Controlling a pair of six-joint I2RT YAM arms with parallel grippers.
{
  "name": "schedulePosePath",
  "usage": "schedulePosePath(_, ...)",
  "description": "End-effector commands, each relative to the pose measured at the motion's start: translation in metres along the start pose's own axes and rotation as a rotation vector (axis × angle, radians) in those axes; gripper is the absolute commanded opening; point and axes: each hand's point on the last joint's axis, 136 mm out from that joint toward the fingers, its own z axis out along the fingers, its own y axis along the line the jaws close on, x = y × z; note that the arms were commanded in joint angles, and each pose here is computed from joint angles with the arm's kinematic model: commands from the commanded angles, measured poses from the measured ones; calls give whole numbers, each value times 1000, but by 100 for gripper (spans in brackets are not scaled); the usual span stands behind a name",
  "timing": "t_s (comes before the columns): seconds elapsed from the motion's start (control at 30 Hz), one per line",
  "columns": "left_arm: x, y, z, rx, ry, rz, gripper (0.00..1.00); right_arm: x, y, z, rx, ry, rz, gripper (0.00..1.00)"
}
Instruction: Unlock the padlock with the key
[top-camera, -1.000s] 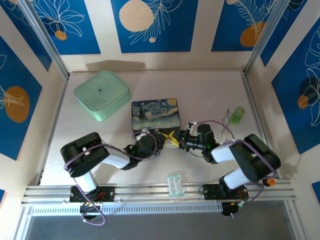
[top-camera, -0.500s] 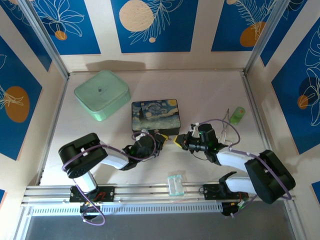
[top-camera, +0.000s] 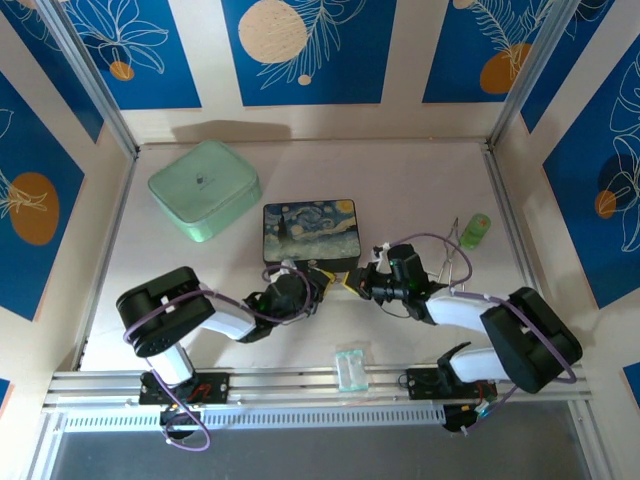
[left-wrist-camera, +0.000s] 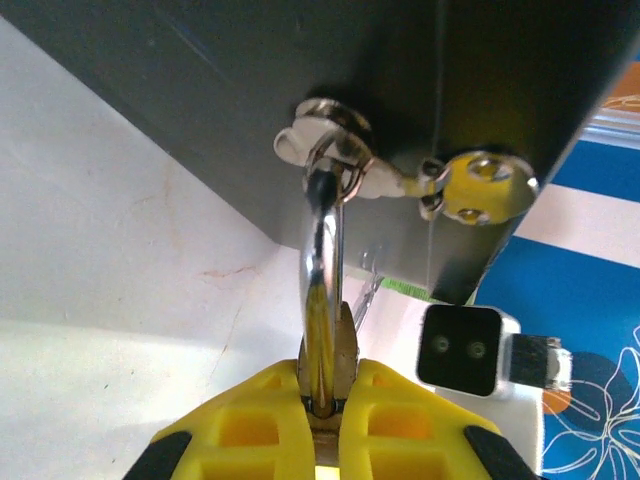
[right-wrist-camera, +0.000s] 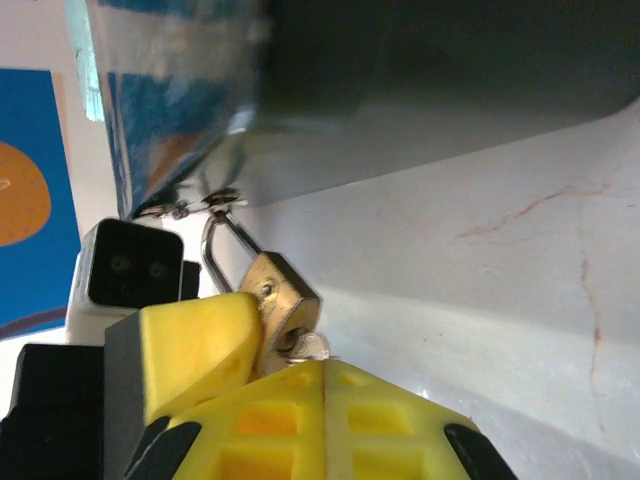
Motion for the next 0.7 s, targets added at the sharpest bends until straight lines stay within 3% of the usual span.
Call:
schedulePosePath(0.0, 15, -8, -4, -7, 63, 58, 0, -2, -4, -14, 81, -29, -149, 11)
schedulePosePath(0.1, 16, -4, -7, -52, 75, 90, 0, 0, -11, -26, 125, -32, -262, 26)
schedulePosePath(0.2, 14, 0, -9, -73, 84, 98, 0, 5, -11, -29, 190, -34, -475, 50)
schedulePosePath(0.23, 14, 2, -9, -79, 93, 100, 0, 7, -12, -28, 234, -38, -562, 64)
schedulePosePath(0.27, 14, 3, -9, -82, 103, 112, 0, 10, -13, -26, 282, -45, -656, 98)
schedulePosePath(0.4, 9, 18, -11, -131, 131, 144, 0, 24, -11, -17, 330, -20, -922, 97)
schedulePosePath(0.53, 8, 30, -20, -199, 174, 149, 0, 37, -2, -9, 183, -21, -1091, 66)
schedulePosePath(0.67, 5, 27, -31, -228, 218, 176, 0, 38, 6, -7, 145, -36, -1240, 59)
